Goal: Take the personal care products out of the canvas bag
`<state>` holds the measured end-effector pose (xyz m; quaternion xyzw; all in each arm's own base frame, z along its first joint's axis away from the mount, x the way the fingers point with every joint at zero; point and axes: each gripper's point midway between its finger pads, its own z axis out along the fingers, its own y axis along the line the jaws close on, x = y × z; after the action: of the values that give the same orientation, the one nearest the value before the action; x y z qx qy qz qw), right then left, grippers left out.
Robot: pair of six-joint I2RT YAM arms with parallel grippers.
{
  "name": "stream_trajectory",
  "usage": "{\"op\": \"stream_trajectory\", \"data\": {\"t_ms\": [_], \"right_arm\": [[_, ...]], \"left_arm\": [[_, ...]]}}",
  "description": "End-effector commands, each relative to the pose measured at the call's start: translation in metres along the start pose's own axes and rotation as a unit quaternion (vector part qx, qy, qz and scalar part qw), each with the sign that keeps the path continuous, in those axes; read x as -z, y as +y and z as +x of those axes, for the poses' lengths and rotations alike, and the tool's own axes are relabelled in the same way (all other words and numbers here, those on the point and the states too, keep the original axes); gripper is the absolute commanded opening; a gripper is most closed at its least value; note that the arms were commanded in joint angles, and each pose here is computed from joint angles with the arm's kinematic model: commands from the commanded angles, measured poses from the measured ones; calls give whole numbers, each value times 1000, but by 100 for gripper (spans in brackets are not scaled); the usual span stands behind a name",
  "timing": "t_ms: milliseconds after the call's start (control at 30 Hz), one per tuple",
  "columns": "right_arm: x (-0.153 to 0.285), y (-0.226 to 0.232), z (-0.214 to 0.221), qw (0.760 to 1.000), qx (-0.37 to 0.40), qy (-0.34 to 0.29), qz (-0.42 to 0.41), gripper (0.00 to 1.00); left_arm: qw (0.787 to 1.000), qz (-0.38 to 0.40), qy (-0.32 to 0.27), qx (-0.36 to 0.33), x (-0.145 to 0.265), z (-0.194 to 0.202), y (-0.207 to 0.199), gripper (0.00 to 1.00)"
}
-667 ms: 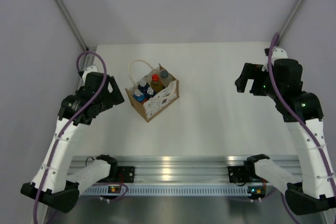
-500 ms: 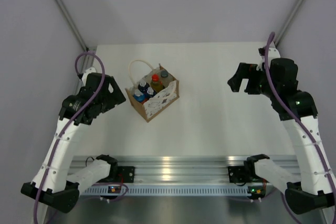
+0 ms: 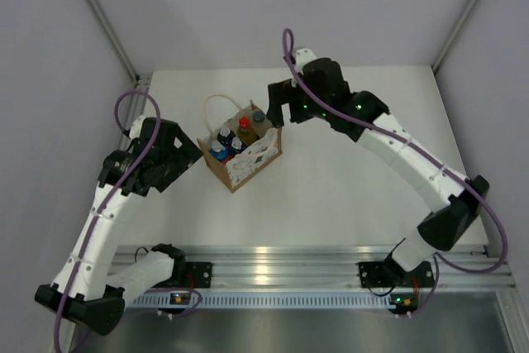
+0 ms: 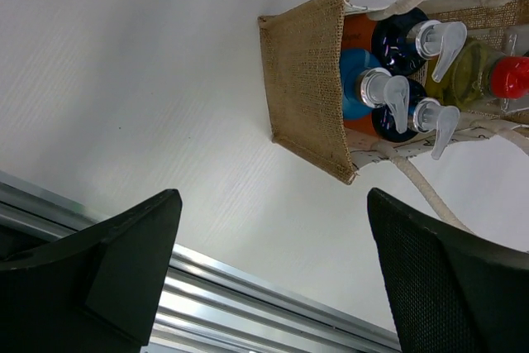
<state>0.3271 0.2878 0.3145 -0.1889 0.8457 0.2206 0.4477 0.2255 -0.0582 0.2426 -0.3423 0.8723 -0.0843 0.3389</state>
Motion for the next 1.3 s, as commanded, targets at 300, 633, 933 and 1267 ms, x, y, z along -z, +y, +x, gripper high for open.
{"op": "stream_trajectory", "data": {"t_ms": [300,633,933,1267], "right_arm": [[-106,76,-27,993,117,-30,-11,65],[-140,76,6,992,125,13,-15,54],[-155,76,26,991,127,37,-22,45],[-164,74,35,991,127,47,-19,36]], "left_arm": [[999,19,0,-31,6,-8,-14,97],[998,14,-2,-58,4,-7,-8,97],[997,5,-8,-82,1,-12,-7,98],[995,2,-11,-99,0,-15,-9,98]]}}
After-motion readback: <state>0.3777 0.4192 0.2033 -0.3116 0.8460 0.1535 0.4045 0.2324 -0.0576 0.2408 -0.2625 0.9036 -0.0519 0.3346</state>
